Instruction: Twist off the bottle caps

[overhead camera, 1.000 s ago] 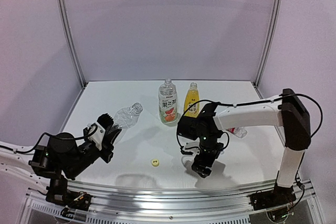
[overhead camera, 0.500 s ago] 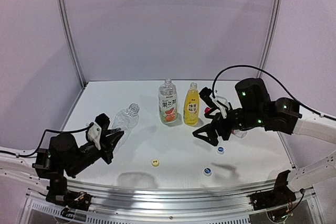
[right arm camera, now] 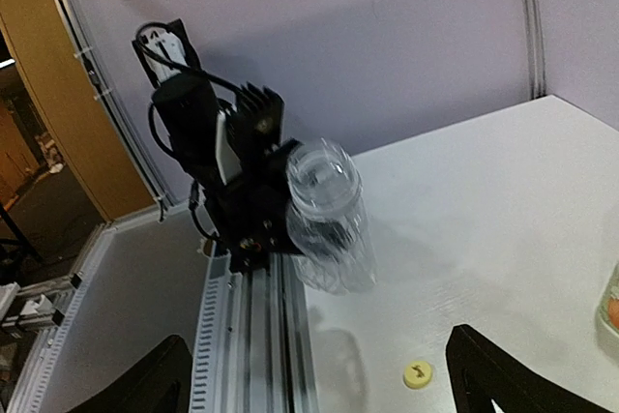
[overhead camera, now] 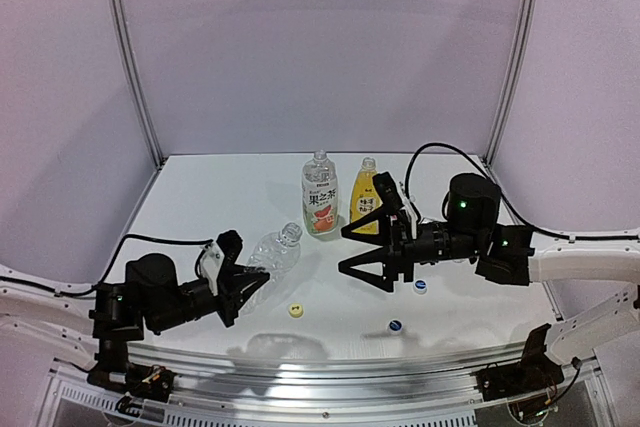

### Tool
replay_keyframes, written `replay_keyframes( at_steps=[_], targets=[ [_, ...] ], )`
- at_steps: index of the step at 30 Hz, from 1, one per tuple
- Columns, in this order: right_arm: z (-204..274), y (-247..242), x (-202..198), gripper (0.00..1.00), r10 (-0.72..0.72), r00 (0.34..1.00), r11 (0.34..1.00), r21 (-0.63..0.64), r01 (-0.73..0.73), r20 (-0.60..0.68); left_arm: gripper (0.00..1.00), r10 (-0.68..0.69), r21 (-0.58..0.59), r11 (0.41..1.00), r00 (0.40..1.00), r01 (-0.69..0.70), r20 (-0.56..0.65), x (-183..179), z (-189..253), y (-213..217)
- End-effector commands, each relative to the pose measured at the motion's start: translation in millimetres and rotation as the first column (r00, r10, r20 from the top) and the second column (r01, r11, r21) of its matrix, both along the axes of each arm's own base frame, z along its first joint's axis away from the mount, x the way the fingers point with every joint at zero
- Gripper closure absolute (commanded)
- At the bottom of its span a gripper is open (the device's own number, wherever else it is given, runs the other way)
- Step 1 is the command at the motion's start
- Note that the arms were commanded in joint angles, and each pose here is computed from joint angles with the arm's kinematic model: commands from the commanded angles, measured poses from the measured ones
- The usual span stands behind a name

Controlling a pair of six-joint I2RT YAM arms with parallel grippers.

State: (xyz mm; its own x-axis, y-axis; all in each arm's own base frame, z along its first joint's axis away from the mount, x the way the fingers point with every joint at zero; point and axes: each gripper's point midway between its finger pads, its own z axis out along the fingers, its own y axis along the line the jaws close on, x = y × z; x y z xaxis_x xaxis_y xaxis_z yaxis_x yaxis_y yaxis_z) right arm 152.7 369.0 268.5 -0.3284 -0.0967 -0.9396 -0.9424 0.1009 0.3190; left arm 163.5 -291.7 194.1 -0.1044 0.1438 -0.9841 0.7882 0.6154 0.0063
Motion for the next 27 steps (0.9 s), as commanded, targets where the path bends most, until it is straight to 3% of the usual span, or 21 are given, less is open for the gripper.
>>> replay_keyframes(
  at_steps=[1, 8, 16, 27],
  targets=[
    [37, 5, -12, 0.04, 0.072, 0.997, 0.984, 0.162, -0.074, 0.014, 1.00, -0.106, -0.074, 0.992, 0.993, 0.103, -0.041, -9, 14, -24],
    [28, 13, -4, 0.08, 0.029, 0.999, 0.993, 0.118, -0.031, 0.014, 1.00, -0.190, -0.060, 0.981, 0.977, 0.185, -0.095, -18, 5, -44],
    [16, 28, -7, 0.27, 0.061, 0.998, 0.996, 0.063, -0.061, 0.008, 1.00, -0.289, -0.050, 0.957, 0.947, 0.284, -0.140, -32, -2, -61],
    [2, 37, -7, 0.53, 0.084, 0.996, 0.996, 0.004, -0.084, 0.001, 1.00, -0.310, -0.053, 0.951, 0.940, 0.305, -0.145, -35, -1, -63]
  ],
)
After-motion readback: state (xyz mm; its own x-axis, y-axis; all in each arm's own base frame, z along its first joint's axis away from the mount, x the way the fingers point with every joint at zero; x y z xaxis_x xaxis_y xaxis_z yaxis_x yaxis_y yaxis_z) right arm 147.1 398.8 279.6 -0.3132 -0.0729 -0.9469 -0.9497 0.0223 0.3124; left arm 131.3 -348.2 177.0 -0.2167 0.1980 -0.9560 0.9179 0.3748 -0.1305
